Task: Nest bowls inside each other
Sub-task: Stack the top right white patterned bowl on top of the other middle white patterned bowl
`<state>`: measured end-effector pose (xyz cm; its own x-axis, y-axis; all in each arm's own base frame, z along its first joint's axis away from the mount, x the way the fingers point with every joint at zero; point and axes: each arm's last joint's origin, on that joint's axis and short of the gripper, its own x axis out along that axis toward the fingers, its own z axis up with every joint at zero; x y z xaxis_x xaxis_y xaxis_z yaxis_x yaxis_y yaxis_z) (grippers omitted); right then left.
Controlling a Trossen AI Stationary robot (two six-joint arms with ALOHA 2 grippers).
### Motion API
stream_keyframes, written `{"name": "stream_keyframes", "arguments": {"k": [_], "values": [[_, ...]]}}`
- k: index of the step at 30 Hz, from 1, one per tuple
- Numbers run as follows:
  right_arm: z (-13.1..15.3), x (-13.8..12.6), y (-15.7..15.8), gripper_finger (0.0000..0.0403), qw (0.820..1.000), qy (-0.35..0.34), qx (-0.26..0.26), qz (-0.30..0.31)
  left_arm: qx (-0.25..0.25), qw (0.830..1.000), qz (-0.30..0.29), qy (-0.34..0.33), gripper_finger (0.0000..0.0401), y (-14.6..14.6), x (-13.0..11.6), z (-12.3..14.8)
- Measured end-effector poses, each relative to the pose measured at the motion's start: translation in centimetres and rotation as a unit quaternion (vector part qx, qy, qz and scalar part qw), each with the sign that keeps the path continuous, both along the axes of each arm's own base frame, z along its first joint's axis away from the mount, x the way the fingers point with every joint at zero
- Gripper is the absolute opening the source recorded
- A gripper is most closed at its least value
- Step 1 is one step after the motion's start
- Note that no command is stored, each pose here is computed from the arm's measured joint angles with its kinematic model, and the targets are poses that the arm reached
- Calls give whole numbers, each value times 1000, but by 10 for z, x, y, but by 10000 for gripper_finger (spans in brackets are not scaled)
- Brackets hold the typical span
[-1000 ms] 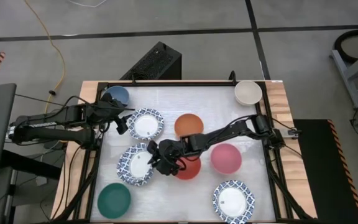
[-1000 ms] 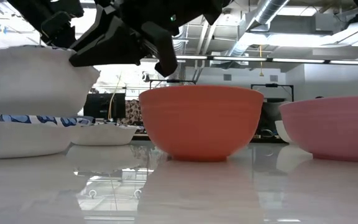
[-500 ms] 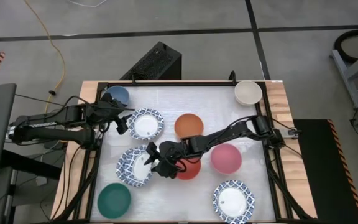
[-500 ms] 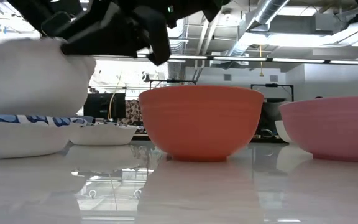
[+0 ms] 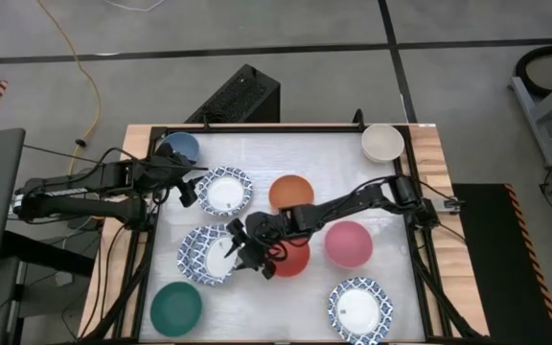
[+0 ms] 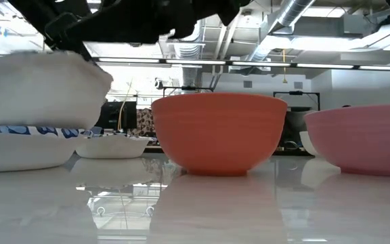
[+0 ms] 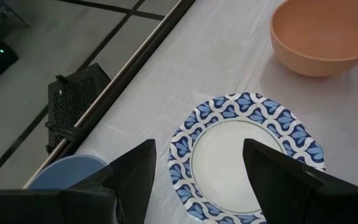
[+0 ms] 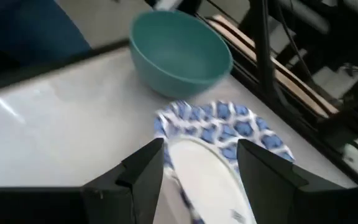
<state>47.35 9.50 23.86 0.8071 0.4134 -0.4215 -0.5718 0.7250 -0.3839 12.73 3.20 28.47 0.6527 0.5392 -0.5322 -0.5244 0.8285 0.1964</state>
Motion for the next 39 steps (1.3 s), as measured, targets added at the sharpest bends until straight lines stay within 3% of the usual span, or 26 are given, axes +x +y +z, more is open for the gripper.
{"name": "stream_keyframes", "arguments": {"k": [6, 12, 16, 26, 34, 39], "values": [[-2, -2, -1, 225, 1000, 18, 7, 1, 0, 1000, 0, 0, 232, 0, 0, 0], [-6, -3, 0, 205, 998, 37, -22, -41, 0, 1000, 0, 0, 232, 0, 0, 0], [-8, -5, 4, 162, 996, 40, -43, -70, 0, 1000, 0, 0, 232, 0, 0, 0], [-12, -11, 18, 13, 991, 65, -56, -100, 0, 1000, 0, 0, 232, 0, 0, 0], [-12, -9, 8, 30, 988, 79, -23, -131, 0, 1000, 0, 0, 232, 0, 0, 0], [-12, -6, -3, 18, 985, 83, -12, -149, 0, 1000, 0, 0, 232, 0, 0, 0]]}}
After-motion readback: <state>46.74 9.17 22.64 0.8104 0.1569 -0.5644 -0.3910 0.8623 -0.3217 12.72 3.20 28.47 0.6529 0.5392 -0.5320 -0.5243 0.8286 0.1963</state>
